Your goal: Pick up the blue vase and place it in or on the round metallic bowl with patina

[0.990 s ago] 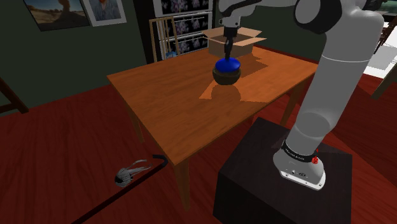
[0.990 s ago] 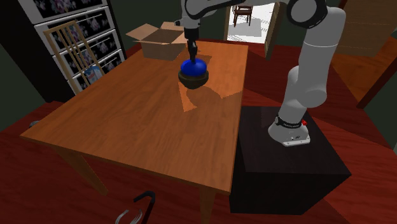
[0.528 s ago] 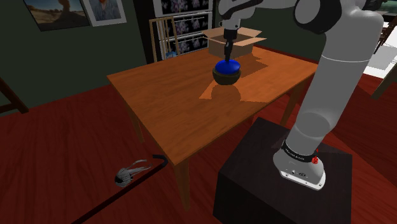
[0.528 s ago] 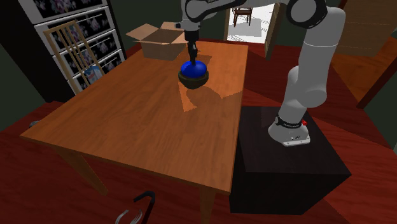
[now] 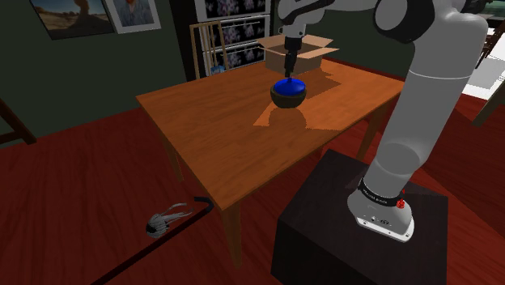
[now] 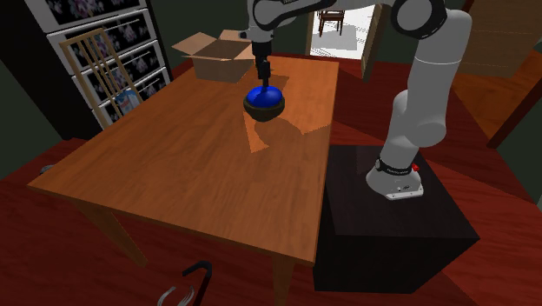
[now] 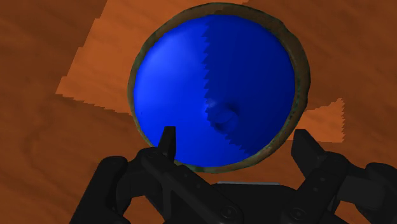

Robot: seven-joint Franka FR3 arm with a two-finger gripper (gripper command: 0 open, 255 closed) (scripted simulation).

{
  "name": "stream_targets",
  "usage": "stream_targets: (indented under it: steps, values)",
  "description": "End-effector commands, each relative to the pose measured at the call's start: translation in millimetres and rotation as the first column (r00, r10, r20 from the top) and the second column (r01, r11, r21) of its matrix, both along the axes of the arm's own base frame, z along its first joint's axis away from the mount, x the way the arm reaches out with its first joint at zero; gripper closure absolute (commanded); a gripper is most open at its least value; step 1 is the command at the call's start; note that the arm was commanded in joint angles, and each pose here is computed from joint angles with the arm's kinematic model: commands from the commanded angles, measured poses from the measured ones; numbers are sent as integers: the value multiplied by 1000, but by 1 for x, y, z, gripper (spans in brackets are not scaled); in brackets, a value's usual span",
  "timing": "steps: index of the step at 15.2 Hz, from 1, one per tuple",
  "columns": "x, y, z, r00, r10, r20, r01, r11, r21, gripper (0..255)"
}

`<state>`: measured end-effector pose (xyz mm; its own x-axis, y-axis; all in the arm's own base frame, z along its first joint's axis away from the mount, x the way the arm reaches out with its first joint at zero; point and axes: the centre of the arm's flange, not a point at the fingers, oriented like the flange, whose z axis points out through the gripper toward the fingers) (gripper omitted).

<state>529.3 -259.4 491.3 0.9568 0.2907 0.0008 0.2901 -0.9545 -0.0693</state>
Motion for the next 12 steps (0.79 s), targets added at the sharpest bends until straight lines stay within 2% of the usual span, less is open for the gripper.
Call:
stream_targets:
  steps: [1, 4, 12]
  values:
    - [0, -1, 13, 1000, 0, 0, 0, 1000, 0, 0]
    - [1, -3, 50, 1000, 0, 0, 0, 1000, 0, 0]
    - [1, -3, 50, 1000, 0, 0, 0, 1000, 0, 0]
